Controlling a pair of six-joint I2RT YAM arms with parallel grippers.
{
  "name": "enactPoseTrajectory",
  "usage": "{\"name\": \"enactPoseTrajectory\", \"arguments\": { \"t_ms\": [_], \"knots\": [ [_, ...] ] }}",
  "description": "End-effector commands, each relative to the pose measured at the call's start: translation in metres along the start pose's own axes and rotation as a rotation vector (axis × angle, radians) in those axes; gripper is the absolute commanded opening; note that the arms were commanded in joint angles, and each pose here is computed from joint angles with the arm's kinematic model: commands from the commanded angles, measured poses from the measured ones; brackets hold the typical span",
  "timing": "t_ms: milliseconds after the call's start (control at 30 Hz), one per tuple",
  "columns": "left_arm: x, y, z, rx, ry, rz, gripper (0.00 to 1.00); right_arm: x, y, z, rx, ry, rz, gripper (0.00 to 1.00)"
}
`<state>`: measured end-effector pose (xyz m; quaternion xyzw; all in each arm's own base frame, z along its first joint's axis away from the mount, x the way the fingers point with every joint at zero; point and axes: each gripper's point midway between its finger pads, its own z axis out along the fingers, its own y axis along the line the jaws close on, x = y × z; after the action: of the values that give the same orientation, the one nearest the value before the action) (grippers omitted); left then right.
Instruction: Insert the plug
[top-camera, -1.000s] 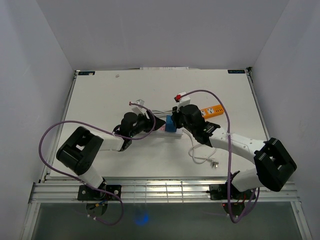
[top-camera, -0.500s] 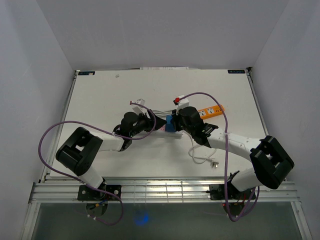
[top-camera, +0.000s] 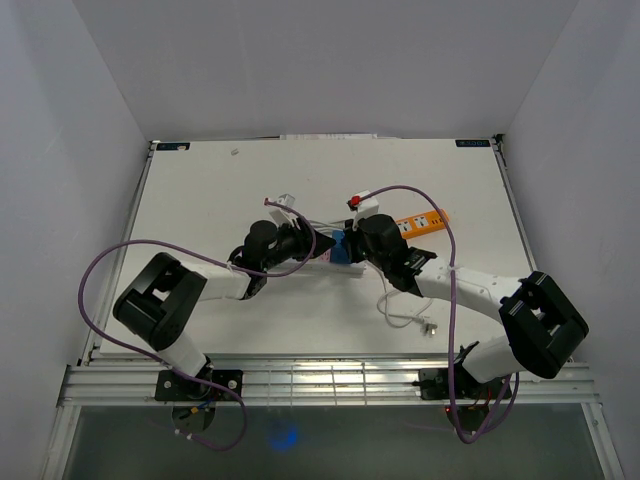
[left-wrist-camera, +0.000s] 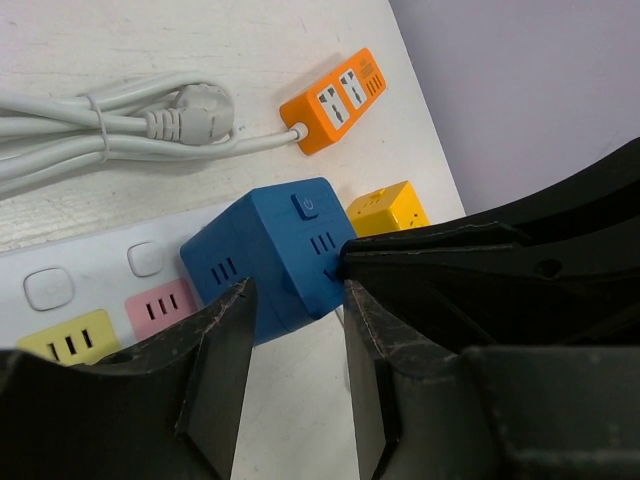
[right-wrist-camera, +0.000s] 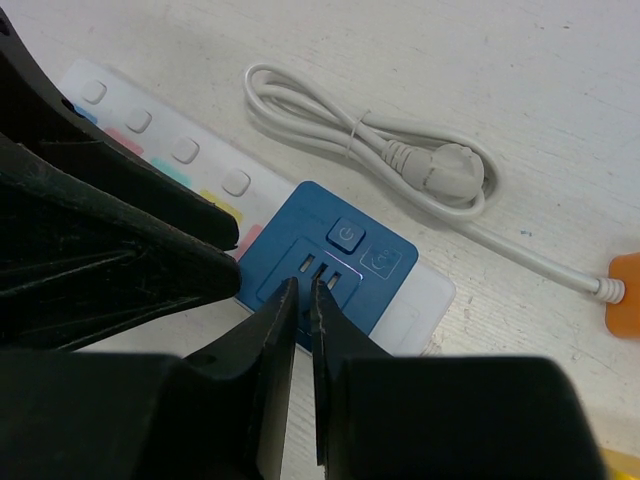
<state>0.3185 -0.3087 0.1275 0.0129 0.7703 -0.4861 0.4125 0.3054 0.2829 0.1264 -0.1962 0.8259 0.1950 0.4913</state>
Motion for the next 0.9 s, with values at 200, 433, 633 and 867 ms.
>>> {"name": "enactPoseTrajectory", "arguments": {
  "t_ms": [200, 433, 633, 867],
  "knots": [
    [0.003, -0.007, 0.006, 0.034, 0.022, 0.005, 0.49, 0.005, 0.004, -0.008, -0.034, -0.009, 0.011, 0.15],
    [0.006, -0.005, 0.005, 0.026, 0.027, -0.005, 0.47, 0.007, 0.009, -0.011, -0.053, -0.012, 0.016, 0.14],
    [0.008, 0.000, 0.003, 0.010, 0.025, -0.009, 0.45, 0.006, 0.009, -0.008, -0.051, -0.008, 0.011, 0.14],
    [0.012, 0.004, 0.004, -0.014, 0.046, -0.015, 0.29, 0.000, 0.012, -0.004, -0.055, -0.014, 0.008, 0.15]
  ]
}}
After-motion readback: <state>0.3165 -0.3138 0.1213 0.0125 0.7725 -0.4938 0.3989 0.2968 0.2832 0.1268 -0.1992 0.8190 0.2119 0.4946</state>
